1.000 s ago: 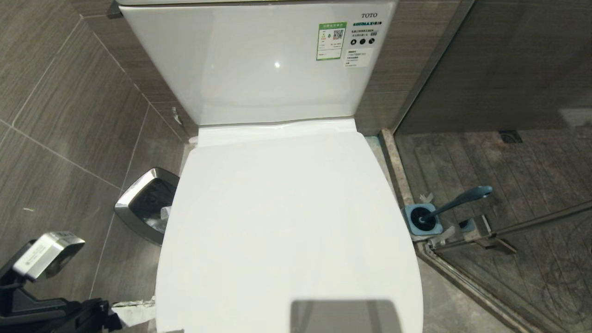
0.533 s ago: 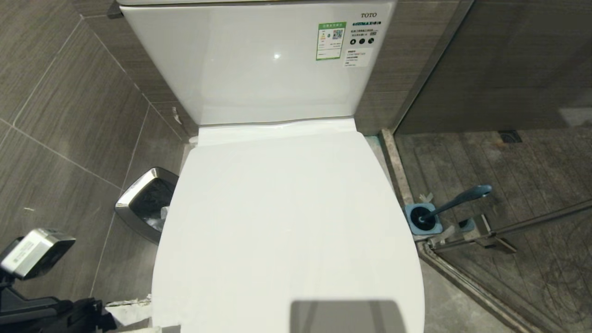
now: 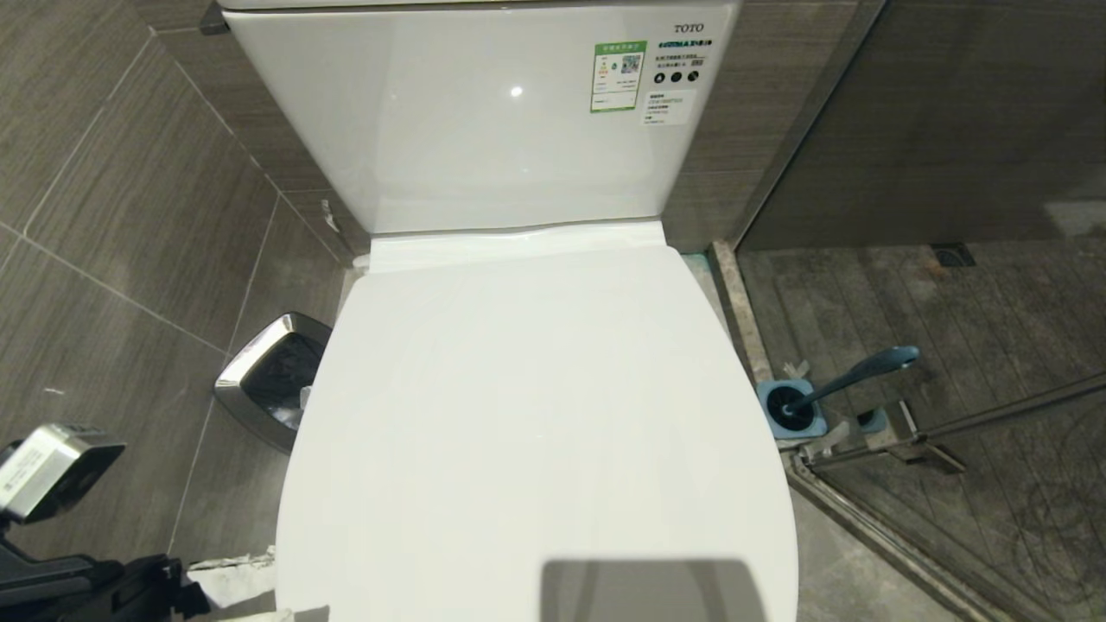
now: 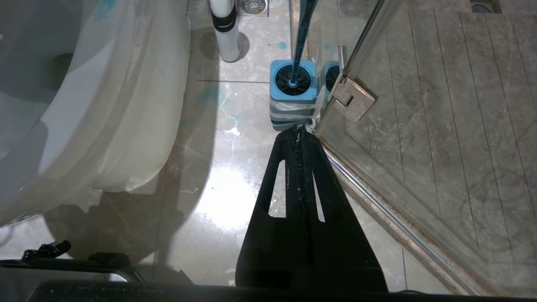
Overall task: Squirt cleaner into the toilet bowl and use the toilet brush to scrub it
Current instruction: Use the left hand to lift the toilet lid slightly
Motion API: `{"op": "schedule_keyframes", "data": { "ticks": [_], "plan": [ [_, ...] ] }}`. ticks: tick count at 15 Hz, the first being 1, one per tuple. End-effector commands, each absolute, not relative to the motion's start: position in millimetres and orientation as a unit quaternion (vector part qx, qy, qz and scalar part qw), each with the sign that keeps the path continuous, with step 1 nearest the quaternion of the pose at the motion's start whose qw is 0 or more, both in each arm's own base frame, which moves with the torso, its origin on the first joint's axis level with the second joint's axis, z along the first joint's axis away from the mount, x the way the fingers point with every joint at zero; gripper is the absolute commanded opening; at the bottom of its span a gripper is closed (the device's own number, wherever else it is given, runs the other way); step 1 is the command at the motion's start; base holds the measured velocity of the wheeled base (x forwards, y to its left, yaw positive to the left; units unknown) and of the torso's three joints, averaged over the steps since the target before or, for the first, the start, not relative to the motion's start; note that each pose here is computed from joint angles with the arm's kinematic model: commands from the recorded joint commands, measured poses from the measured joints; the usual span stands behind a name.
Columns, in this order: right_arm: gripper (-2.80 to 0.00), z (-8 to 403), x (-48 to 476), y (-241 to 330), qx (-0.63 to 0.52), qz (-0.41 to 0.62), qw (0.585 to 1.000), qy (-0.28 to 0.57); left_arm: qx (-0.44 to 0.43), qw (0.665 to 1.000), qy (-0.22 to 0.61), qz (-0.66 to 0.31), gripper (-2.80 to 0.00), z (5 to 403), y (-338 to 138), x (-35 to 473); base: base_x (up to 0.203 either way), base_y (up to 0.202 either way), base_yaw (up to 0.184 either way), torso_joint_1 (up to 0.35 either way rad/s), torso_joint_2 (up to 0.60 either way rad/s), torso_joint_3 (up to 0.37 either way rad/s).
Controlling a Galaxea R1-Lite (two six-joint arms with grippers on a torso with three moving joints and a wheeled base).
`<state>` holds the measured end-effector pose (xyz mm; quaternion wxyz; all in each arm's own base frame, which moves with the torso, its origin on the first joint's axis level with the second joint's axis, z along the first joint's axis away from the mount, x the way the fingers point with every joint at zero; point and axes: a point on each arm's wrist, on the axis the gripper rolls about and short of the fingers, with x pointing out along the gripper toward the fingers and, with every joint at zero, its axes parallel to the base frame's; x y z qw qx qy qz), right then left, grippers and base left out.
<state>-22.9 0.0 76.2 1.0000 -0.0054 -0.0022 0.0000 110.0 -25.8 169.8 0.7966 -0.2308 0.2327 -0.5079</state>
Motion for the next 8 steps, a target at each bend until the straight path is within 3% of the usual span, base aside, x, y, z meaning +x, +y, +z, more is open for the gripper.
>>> {"op": "schedule_keyframes", "data": {
  "ticks": [1, 8],
  "plan": [
    [-2.8, 76, -23, 0, -0.005, 0.0, 1.0, -0.002, -0.23, 0.799, 0.229, -0.506, 0.0, 172, -26, 110, 0.0, 0.0, 0.0, 0.0, 0.0, 0.0],
    [-2.8, 76, -23, 0, -0.005, 0.0, 1.0, -0.002, -0.247, 0.799, 0.226, -0.5, 0.0, 182, -26, 109, 0.0, 0.0, 0.0, 0.0, 0.0, 0.0]
  ]
}}
